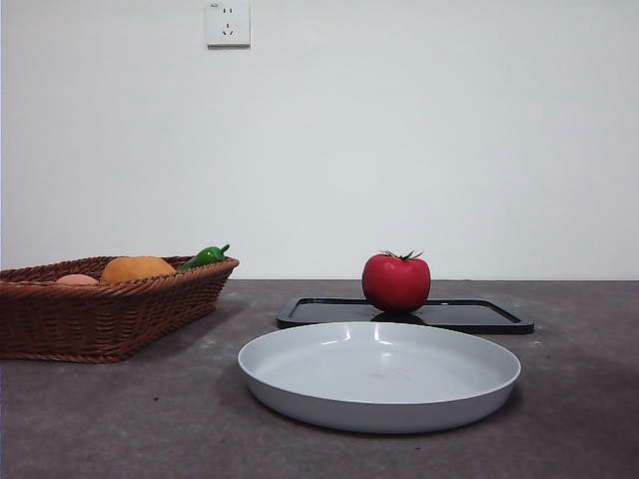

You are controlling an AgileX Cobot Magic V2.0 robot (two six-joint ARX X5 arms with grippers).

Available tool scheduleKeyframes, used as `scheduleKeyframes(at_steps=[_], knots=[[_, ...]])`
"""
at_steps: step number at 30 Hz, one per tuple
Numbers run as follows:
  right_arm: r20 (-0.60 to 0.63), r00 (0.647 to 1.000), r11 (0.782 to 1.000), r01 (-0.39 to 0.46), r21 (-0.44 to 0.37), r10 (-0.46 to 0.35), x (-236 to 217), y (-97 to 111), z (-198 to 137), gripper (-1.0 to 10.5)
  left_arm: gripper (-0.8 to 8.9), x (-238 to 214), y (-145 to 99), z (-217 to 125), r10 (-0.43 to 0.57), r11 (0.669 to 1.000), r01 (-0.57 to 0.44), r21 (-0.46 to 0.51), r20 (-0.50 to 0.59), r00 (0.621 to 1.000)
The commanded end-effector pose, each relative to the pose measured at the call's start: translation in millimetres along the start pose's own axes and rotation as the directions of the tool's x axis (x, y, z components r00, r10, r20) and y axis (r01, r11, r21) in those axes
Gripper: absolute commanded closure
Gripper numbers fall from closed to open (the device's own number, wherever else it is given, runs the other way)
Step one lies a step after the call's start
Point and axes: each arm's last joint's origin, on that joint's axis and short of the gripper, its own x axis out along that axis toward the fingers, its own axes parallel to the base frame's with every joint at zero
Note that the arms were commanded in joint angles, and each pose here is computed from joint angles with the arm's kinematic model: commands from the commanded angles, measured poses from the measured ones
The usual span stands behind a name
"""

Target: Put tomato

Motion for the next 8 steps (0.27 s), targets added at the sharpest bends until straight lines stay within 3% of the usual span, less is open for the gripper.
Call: scheduleKeyframes(at_steps=[1,8], knots=[[-0.039,0.999,1.0,0.008,0.016,-0.007,0.2,-0.4,-5.1,9.4,8.06,2.0,-0.6,-7.3,0.002,1.0,-0.003,-0.011,-0.027,1.0],[-0.021,1.0,1.0,0.005,0.017,-0.005,0.3,-0.3,-3.4,9.4,8.06,1.9,-0.7,-7.1,0.002,1.0,-0.003,-0.011,-0.026,1.0]])
